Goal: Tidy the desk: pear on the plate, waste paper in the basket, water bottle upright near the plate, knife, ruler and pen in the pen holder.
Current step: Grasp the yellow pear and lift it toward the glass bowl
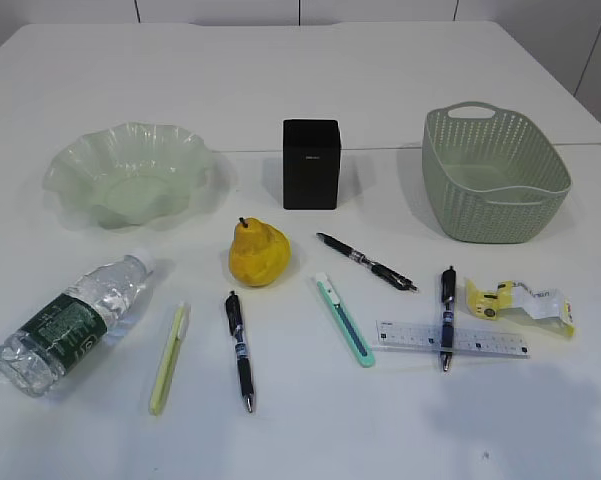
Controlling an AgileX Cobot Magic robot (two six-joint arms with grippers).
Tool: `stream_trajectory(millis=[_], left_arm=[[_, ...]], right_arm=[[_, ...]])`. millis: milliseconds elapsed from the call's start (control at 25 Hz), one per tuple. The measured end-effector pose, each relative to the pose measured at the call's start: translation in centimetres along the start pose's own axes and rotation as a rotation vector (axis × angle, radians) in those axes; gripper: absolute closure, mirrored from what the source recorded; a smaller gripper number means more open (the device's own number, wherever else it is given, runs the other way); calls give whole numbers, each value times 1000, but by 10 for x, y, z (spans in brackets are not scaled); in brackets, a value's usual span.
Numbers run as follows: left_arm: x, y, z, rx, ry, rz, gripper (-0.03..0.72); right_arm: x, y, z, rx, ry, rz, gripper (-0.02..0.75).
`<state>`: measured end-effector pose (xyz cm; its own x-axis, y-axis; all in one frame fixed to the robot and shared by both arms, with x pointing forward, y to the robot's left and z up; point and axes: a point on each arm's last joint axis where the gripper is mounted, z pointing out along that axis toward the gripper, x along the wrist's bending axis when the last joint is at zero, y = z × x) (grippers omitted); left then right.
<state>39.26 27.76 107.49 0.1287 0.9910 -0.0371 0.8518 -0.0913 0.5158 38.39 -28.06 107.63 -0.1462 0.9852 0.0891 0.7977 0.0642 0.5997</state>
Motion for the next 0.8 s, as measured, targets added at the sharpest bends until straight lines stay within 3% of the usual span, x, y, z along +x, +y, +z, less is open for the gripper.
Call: stream_trajectory(millis=[280, 600, 800], left_arm=[[0, 16, 5, -7, 0, -1, 163], [-4, 67, 20, -4, -25, 7, 169], [-22, 105, 41, -4, -63, 78, 169]], right_arm=[[0, 7, 7, 45, 16, -10, 198], [3, 42, 26, 119, 43, -41, 198], [3, 49, 39, 171, 52, -37, 198]])
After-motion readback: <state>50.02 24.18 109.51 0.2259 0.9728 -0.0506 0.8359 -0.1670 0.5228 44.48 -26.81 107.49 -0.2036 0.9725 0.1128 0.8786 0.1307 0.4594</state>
